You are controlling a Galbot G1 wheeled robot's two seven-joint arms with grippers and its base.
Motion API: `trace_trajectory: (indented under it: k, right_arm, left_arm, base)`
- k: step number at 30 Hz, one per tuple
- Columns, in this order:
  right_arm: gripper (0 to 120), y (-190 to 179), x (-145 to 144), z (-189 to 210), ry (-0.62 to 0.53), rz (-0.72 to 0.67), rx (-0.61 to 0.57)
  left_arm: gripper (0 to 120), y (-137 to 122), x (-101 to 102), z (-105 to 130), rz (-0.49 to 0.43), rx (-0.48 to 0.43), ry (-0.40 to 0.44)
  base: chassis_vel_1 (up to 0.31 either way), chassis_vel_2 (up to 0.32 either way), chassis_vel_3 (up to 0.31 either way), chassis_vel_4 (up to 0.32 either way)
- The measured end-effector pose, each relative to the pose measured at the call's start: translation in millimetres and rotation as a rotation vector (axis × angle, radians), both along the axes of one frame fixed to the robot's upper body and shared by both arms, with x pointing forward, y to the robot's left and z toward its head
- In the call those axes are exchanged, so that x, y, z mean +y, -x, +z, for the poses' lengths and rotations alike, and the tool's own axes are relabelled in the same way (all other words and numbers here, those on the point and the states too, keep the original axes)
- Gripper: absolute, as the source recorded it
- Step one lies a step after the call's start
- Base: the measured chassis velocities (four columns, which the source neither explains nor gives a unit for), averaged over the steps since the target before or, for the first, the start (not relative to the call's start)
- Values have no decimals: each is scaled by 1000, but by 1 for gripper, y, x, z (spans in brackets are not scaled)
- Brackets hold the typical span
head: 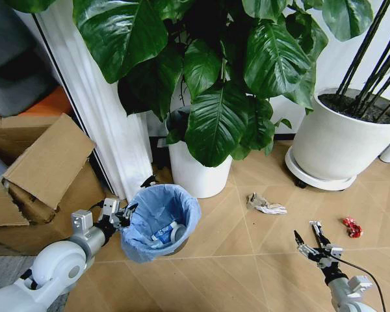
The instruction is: Pick up the trash bin and place the garbage on the floor into it.
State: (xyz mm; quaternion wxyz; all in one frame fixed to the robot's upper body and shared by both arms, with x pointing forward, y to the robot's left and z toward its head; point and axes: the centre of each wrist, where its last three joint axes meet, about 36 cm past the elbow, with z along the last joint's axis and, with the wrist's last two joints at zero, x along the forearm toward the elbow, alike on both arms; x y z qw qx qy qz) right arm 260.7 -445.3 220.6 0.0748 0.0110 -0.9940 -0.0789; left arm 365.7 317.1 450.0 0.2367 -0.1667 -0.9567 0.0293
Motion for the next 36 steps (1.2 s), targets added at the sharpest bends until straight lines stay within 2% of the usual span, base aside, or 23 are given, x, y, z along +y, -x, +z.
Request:
trace_trajectory:
  k: [36]
  right_arm:
    - [100, 1, -4, 2, -1, 1, -6]
  left_arm:
    - [0, 2, -4, 3, -6, -6, 6]
  base:
    - [-28, 10, 27, -12]
